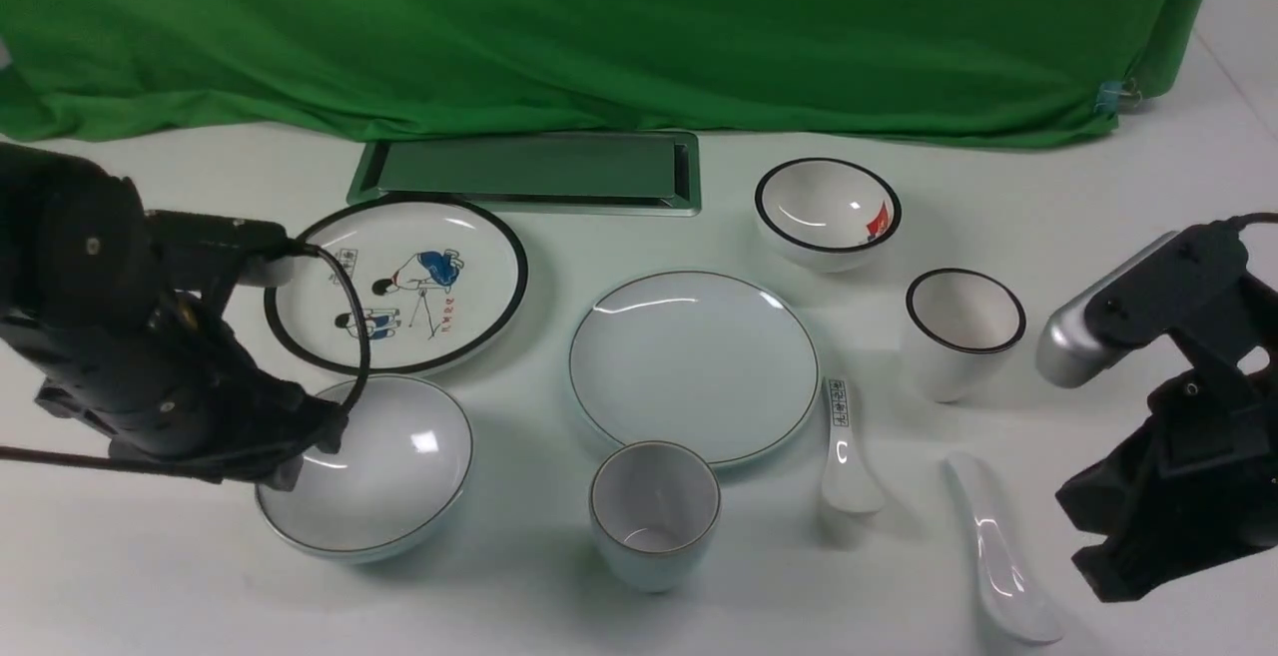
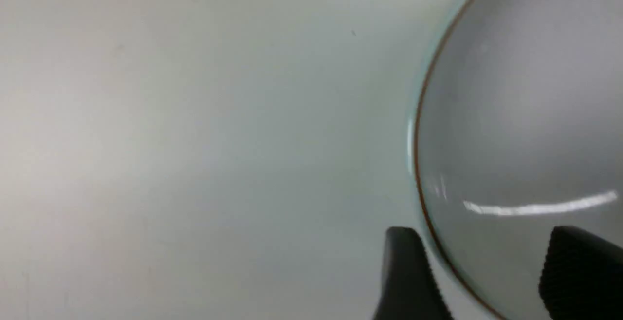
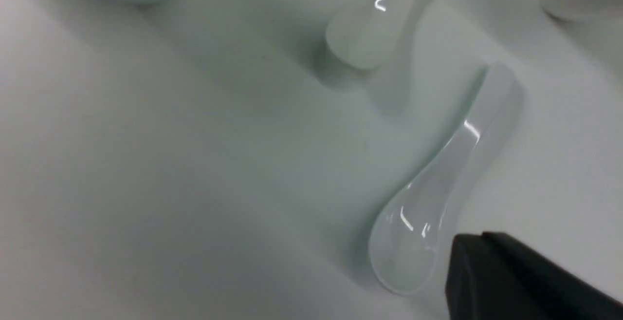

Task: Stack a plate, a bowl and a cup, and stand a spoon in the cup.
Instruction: Use the left arm to grab a blue rice bowl, then use the left arm to put the blue rice bowl into the blue large plate in the middle, then use the left arm to grab a blue teacup

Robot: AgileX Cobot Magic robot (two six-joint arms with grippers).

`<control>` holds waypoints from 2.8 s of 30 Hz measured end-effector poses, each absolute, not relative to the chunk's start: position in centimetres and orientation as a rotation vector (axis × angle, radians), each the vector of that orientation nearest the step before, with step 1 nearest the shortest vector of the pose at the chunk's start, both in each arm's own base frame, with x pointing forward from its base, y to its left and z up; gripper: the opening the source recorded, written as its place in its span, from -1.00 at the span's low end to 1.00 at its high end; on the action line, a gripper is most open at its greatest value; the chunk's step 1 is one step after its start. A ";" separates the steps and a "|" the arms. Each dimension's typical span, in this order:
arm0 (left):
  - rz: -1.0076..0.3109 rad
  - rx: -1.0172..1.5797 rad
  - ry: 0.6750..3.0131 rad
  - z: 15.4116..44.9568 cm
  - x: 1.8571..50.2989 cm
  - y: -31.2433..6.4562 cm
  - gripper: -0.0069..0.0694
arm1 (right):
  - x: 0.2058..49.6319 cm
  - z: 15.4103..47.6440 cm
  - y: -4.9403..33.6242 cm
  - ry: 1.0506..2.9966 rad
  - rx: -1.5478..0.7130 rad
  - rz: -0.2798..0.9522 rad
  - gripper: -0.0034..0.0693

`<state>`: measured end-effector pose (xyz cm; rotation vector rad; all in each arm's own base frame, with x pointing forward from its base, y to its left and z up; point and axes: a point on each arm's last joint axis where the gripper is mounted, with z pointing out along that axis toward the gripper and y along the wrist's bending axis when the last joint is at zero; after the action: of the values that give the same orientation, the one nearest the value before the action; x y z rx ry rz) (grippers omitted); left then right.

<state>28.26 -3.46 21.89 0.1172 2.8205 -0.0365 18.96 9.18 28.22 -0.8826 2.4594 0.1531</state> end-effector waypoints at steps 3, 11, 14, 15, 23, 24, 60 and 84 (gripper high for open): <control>-0.041 0.078 2.806 20.8 29.2 -3.4 0.23 | 19.3 28.5 9.3 2.414 -0.865 0.154 -0.85; -0.040 0.070 2.832 17.7 30.7 -3.5 -0.39 | 20.1 29.1 9.6 2.310 -0.822 0.153 -0.83; -0.062 0.049 2.796 18.3 31.0 -3.6 -0.69 | 20.1 29.1 9.7 2.304 -0.821 0.153 -0.83; -0.064 0.056 2.787 18.7 30.9 -3.6 -0.73 | 20.1 29.1 9.7 2.303 -0.821 0.154 -0.83; -0.209 0.234 2.655 24.1 29.5 -5.7 -0.84 | 20.3 29.7 9.8 2.286 -0.814 0.156 -0.80; -0.257 0.266 2.617 25.1 29.5 -6.6 -0.84 | 20.3 30.0 9.8 2.280 -0.809 0.158 -0.79; -0.516 0.563 2.657 19.5 43.7 -16.7 -0.32 | 20.7 35.4 10.0 2.211 -0.840 0.149 -0.70; -0.196 1.094 2.768 24.4 30.0 -22.7 0.20 | 20.6 35.2 9.8 2.234 -0.862 0.124 -0.57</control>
<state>29.97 -22.73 24.38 1.0940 2.7680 -0.1956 20.57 9.83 35.25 -0.8617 2.2343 0.1244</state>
